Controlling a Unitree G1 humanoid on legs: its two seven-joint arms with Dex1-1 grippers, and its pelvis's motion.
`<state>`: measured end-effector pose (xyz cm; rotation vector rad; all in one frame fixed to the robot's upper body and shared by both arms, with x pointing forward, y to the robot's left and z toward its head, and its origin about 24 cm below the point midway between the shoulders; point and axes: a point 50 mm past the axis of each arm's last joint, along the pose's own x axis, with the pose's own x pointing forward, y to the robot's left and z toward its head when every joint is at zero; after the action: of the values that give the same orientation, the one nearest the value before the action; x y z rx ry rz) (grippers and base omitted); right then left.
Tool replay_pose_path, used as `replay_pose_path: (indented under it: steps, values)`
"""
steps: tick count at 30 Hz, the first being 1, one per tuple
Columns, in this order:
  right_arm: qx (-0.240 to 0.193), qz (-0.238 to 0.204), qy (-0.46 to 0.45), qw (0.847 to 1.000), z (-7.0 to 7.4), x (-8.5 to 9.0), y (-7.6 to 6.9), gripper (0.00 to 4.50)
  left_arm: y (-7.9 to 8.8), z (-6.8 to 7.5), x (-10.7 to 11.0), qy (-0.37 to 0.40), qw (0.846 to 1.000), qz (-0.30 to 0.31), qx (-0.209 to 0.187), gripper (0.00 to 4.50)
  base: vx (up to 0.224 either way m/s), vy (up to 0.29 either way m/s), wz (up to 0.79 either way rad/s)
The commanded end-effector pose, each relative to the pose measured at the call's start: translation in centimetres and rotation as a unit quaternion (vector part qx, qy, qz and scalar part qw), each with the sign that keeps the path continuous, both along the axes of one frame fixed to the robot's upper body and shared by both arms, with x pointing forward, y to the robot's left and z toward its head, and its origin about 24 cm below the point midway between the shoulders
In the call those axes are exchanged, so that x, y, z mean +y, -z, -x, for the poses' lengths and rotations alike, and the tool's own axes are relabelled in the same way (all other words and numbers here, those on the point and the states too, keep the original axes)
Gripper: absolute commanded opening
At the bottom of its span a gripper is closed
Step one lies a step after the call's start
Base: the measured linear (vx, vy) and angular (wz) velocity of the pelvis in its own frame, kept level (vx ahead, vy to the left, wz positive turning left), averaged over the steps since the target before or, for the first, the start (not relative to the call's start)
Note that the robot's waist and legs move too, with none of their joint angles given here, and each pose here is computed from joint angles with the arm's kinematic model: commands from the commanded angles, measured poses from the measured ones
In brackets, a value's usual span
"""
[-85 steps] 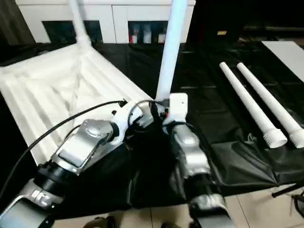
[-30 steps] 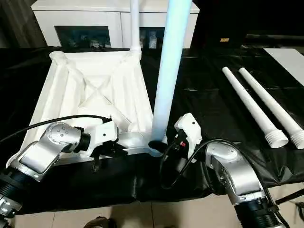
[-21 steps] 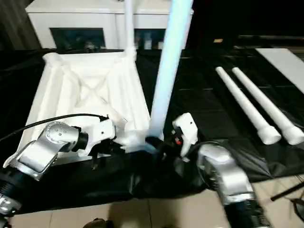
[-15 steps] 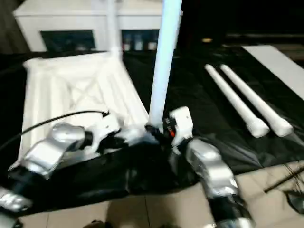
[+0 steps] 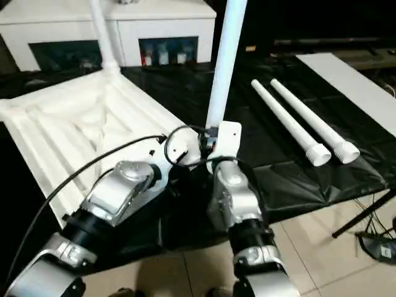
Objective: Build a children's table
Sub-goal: Rotate leg to tighten
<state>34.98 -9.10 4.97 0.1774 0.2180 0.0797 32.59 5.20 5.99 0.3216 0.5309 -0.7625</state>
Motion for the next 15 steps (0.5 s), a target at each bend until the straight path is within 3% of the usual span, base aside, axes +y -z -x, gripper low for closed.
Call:
replay_pose_path:
  steps: [1,3,5,8,14,15]
  values:
    - [0.062,0.005,0.013,0.998,0.7,-0.5,2.6,2.47,-2.8,0.0,-1.8,0.03,0.998,0.038,-0.047,0.0,0.0,0.0,0.0]
    - [0.058,0.0,0.008,0.998,0.6,-0.4,2.5,2.47,-2.7,-0.1,-1.7,0.031,0.998,0.033,-0.046,0.0,0.0,0.0,0.0]
    - [0.027,-0.015,-0.012,0.999,0.3,0.0,1.7,2.47,-2.7,-0.3,-1.3,0.031,0.998,0.026,-0.047,0.0,0.0,0.0,0.0]
    - [-0.018,-0.03,-0.041,0.999,0.1,0.2,0.4,3.16,-2.7,-0.4,-0.7,0.047,0.997,0.021,-0.052,0.0,0.0,0.0,0.0]
    - [-0.055,-0.023,-0.069,0.996,0.4,-0.5,-1.0,3.58,-2.5,0.0,0.2,0.092,0.994,0.016,-0.063,0.0,0.0,0.0,0.0]
    - [-0.071,-0.012,-0.087,0.994,0.8,-1.4,-1.5,3.62,-2.2,0.5,1.0,0.127,0.99,0.012,-0.061,0.0,0.0,0.0,0.0]
